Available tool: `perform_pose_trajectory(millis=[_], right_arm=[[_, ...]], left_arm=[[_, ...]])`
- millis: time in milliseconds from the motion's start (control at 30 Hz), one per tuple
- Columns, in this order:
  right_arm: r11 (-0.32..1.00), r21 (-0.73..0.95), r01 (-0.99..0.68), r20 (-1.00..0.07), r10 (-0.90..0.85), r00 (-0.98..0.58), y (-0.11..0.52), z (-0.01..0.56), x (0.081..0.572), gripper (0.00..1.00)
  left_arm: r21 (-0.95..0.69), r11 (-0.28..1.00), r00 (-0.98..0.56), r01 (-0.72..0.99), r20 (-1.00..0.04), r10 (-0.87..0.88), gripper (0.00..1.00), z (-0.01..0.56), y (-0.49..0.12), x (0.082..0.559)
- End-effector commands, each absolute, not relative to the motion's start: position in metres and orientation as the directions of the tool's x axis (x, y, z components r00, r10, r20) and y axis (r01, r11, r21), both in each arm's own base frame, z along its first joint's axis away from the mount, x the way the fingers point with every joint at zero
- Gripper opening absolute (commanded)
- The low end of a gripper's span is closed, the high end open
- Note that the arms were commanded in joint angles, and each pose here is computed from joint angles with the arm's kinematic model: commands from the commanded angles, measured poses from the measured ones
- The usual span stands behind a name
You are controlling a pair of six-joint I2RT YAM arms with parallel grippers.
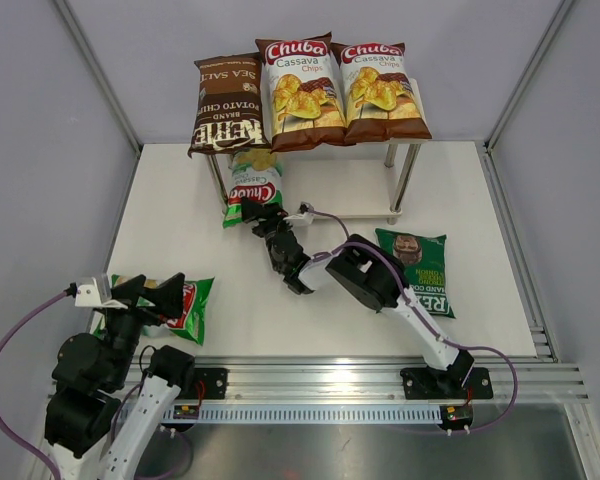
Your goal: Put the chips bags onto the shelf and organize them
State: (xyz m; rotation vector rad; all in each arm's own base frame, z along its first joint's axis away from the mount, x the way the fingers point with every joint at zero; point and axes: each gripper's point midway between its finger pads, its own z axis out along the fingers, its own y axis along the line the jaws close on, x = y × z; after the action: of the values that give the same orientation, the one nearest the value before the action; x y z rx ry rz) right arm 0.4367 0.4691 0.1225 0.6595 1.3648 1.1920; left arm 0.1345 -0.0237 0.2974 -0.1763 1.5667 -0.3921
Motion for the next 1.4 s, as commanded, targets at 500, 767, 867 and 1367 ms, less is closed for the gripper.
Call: perform_pose_trajectory(millis=[500,767,867,1367], right_arm=[[0.327,0.943,-0.071,-0.333,0.907,-0.258,0.435,0.132,0.407,0.95],[0.321,0.944,-0.078,-0.330,0.913,-0.240,0.433,0.140,0.410,0.67],[0.322,0.944,-0.071,-0.329,0.913,-0.240,0.438,0.137,0.413,0.56],[0.323,0.945,-0.052,-0.325,0.907,-0.270,0.441,0.135,0.427,0.65]], left_arm=[[-0.385,0.920,0.007,0.074,-0.922,-0.386,0.99,0.307,-0.012,0.137],[-0.385,0.920,0.008,0.071,-0.922,-0.386,0.99,0.306,-0.012,0.137],[-0.385,0.920,0.008,0.071,-0.922,-0.386,0.99,0.306,-0.012,0.137],[-0.388,0.920,0.009,0.060,-0.921,-0.390,0.99,0.305,-0.010,0.138]])
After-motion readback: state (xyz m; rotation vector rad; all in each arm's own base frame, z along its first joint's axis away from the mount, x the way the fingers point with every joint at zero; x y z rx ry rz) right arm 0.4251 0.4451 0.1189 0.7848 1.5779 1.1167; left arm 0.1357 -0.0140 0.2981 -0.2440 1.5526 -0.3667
